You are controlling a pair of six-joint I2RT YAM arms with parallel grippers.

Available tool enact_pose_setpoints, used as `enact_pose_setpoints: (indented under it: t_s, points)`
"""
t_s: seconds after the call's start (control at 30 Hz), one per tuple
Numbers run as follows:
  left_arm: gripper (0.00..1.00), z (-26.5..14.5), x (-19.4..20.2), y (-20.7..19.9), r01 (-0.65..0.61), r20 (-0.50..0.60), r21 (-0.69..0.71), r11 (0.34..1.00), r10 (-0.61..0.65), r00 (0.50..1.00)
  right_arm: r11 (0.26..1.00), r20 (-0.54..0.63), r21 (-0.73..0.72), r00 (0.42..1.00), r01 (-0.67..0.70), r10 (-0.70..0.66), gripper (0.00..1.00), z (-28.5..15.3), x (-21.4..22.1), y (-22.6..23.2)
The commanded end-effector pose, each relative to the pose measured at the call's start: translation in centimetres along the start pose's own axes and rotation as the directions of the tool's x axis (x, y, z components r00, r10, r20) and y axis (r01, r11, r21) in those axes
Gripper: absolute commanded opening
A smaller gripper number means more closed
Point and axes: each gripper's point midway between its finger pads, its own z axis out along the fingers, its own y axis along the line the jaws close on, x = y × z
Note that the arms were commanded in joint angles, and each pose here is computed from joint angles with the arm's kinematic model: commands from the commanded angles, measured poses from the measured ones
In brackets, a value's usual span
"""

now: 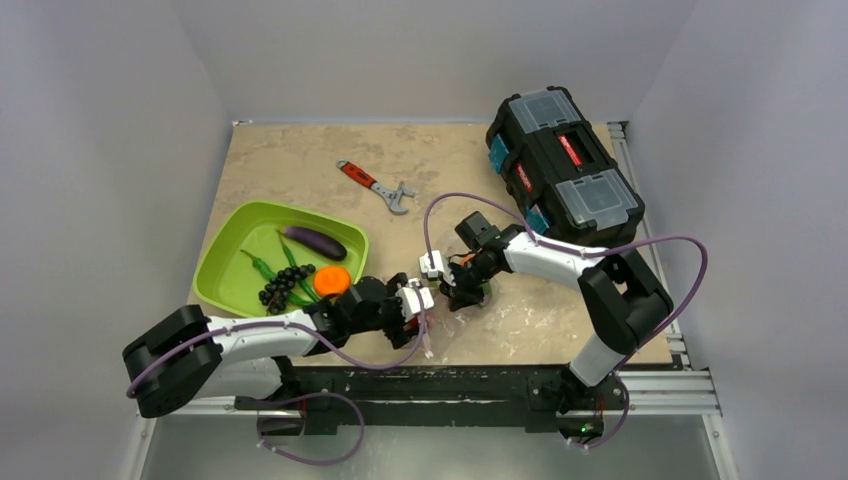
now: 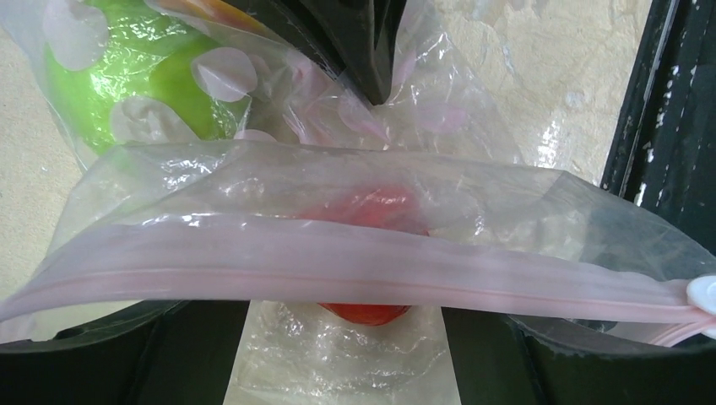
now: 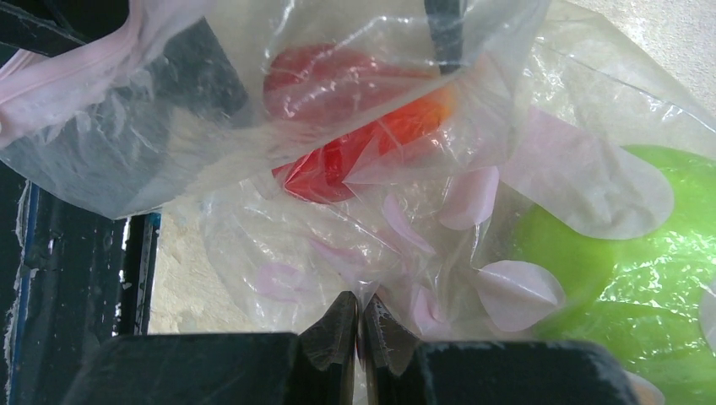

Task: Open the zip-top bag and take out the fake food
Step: Pick up the fake fruit from the zipper food storage bag.

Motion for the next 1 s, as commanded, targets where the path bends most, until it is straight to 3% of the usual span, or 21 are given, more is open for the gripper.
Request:
enact_pose_setpoints:
  t_s: [0.0, 0.3, 0.7, 0.97]
  points:
    - [0.80, 0.4, -3.8, 1.0, 0.063, 0.115, -0.024, 0.998, -0.060, 0.992, 0.999, 0.026, 0.027, 0.999, 0.047, -0.047, 0.05, -0.8, -1.2, -0.4]
    - [0.80, 0.7, -4.6, 1.1, 0.102, 0.126, 0.014, 0.995, -0.103, 0.987, 0.999, 0.027, 0.023, 0.999, 0.046, -0.046, 0.05, -0.8, -1.3, -0.3]
    - [0.78, 2.0, -2.4, 0.0, 0.034, 0.013, 0.087, 0.996, -0.035, 0.999, 0.999, 0.027, 0.018, 0.999, 0.045, -0.045, 0.05, -0.8, -1.3, -0.3]
    - [0.79, 1.8, -0.5, -0.2, 0.027, -0.097, 0.050, 0.998, -0.022, 0.995, 0.999, 0.028, 0.016, 0.998, 0.047, -0.047, 0.05, -0.8, -1.3, -0.3]
